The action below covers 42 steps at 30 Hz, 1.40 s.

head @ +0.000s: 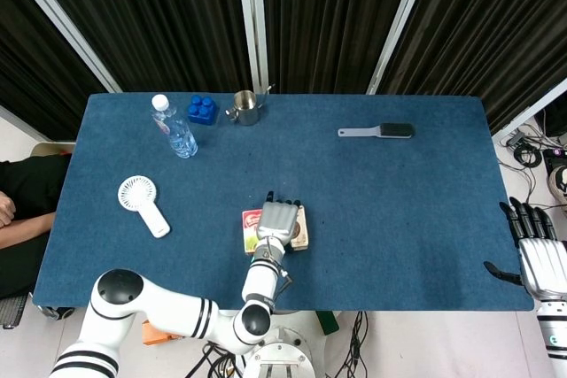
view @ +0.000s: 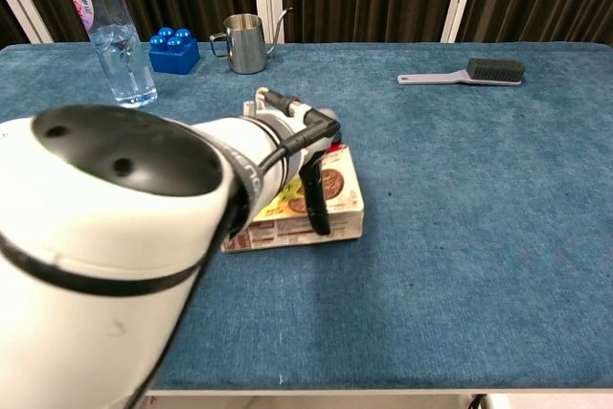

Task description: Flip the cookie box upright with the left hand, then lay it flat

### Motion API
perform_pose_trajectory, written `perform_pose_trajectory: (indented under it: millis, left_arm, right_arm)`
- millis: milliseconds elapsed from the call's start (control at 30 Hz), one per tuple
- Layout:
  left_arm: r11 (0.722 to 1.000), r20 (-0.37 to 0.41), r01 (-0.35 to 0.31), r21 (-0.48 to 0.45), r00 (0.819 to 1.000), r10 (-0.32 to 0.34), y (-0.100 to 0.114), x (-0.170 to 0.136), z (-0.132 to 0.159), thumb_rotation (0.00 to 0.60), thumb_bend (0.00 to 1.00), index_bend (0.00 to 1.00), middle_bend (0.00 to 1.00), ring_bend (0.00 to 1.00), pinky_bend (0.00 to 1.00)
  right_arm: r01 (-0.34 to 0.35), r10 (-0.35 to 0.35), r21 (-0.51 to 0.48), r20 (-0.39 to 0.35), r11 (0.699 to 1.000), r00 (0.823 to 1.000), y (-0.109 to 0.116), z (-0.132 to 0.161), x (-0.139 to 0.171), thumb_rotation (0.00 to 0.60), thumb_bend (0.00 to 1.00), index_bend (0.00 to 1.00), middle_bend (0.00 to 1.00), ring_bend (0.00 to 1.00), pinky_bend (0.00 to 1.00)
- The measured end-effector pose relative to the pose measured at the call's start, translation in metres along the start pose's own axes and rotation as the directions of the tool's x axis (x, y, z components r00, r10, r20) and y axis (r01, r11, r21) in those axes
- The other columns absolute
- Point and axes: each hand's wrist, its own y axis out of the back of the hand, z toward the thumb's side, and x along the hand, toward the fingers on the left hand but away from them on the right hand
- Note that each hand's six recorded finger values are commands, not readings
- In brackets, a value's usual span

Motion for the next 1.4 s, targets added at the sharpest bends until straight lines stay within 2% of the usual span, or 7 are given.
perform_pose_trajectory:
  millis: [267,467,600,833,967,1100,1400]
  left_arm:
    - [0.994,0.165,-0.053,-0.098,0.984,0.069,0.030,-0.007,-0.006,0.600,0.32,0.30,0.41,0.36,0.15]
    - [0.956,0.294,-0.090,-0.279,0.940,0.174,0.053,-0.011,-0.013,0.595,0.32,0.30,0.41,0.35,0.18]
    - [0.900,0.356,-0.060,-0.432,0.905,0.232,0.061,-0.012,-0.019,0.595,0.30,0.30,0.41,0.33,0.18]
    - [0.755,0.423,0.035,-0.654,0.845,0.327,0.061,-0.007,-0.034,0.591,0.26,0.30,0.39,0.29,0.13]
    - [0.721,0.449,0.061,-0.691,0.817,0.362,0.049,0.001,-0.046,0.579,0.24,0.29,0.36,0.27,0.09]
    - [0.706,0.454,0.068,-0.705,0.808,0.375,0.029,0.014,-0.059,0.576,0.24,0.29,0.36,0.27,0.06]
    - [0.674,0.430,0.069,-0.735,0.817,0.385,0.004,0.033,-0.070,0.559,0.23,0.28,0.36,0.26,0.04]
  right_arm:
    - [-0.002,0.002,-0.004,0.004,1.000,1.000,-0.001,-0.001,0.001,0.600,0.21,0.00,0.00,0.00,0.00]
    - [-0.006,0.006,-0.006,0.000,1.000,1.000,-0.003,0.001,0.000,0.600,0.21,0.00,0.00,0.00,0.00]
    - [-0.008,0.008,-0.006,0.001,1.000,1.000,-0.003,0.002,0.000,0.600,0.21,0.00,0.00,0.00,0.00]
    - [-0.010,0.010,-0.006,0.003,1.000,1.000,-0.003,0.006,-0.001,0.600,0.21,0.00,0.00,0.00,0.00]
    - [-0.014,0.014,-0.004,0.008,1.000,1.000,-0.003,0.006,-0.001,0.600,0.21,0.00,0.00,0.00,0.00]
    - [-0.016,0.016,-0.004,0.012,1.000,1.000,-0.003,0.008,-0.001,0.600,0.21,0.00,0.00,0.00,0.00]
    - [-0.016,0.016,-0.002,0.025,1.000,1.000,-0.002,0.009,0.000,0.600,0.21,0.00,0.00,0.00,0.00]
